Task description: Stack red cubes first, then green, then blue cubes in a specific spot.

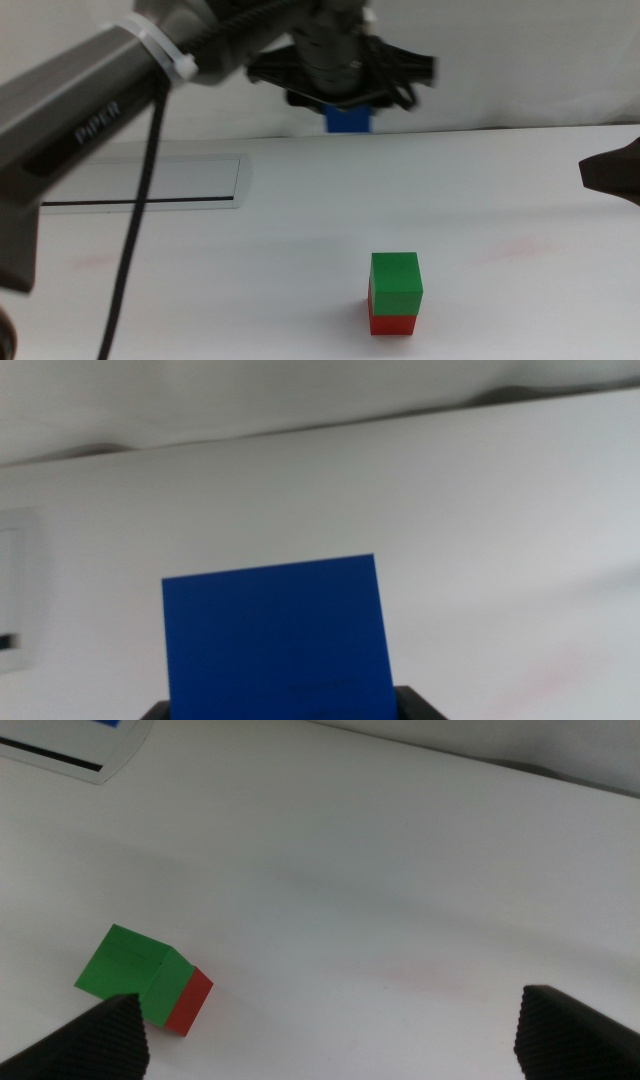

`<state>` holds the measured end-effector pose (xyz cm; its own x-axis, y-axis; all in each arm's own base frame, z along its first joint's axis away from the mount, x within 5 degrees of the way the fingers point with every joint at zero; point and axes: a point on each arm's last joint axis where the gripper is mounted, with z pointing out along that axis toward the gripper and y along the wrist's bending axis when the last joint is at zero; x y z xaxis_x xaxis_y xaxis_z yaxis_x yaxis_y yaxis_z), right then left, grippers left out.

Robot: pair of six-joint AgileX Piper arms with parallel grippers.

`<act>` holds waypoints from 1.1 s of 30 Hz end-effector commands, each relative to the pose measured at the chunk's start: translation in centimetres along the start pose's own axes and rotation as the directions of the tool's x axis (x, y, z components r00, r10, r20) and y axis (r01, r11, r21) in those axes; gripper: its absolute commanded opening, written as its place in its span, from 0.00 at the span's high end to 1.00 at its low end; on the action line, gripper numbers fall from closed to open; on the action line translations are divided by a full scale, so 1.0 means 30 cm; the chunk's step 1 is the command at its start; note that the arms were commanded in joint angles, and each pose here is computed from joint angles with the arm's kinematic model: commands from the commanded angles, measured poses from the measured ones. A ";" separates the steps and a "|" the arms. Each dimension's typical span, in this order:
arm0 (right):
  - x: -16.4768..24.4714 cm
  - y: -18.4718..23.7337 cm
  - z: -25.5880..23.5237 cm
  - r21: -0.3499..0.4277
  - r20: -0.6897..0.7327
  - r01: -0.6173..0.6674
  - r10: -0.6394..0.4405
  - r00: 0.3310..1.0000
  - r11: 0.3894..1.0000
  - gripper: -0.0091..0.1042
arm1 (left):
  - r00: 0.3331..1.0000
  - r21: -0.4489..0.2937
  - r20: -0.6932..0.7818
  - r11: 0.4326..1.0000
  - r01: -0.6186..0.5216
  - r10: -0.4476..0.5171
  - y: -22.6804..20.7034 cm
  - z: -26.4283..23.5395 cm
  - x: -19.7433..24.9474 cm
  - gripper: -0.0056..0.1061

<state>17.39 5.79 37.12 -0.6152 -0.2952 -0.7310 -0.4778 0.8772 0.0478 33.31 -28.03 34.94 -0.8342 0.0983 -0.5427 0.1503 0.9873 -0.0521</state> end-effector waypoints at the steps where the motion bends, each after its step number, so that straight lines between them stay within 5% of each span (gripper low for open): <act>1: 0.002 -0.003 -0.001 0.005 0.009 -0.001 0.001 1.000 1.000 0.01 | 0.998 -0.035 -0.060 0.999 0.004 -0.006 -0.042 -0.043 0.056 0.98; 14: 0.003 -0.002 -0.001 0.003 0.005 -0.003 0.003 1.000 1.000 0.01 | 0.992 -0.064 -0.120 0.997 -0.045 0.037 -0.179 -0.027 0.262 0.98; 22: 0.004 -0.002 -0.001 0.003 0.004 -0.003 0.003 1.000 1.000 0.01 | 0.991 -0.075 -0.129 0.997 0.009 -0.018 -0.160 -0.045 0.311 0.98; 33: 0.004 -0.002 -0.001 0.002 0.002 -0.003 0.003 1.000 1.000 0.01 | 0.990 -0.004 -0.136 1.000 0.027 -0.027 -0.207 -0.059 0.377 0.98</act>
<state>17.38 5.79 37.13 -0.6166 -0.2918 -0.7312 -0.4755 0.8783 0.0505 22.23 -32.91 30.24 -0.9017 0.1253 -0.4138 0.1543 0.9873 -0.0373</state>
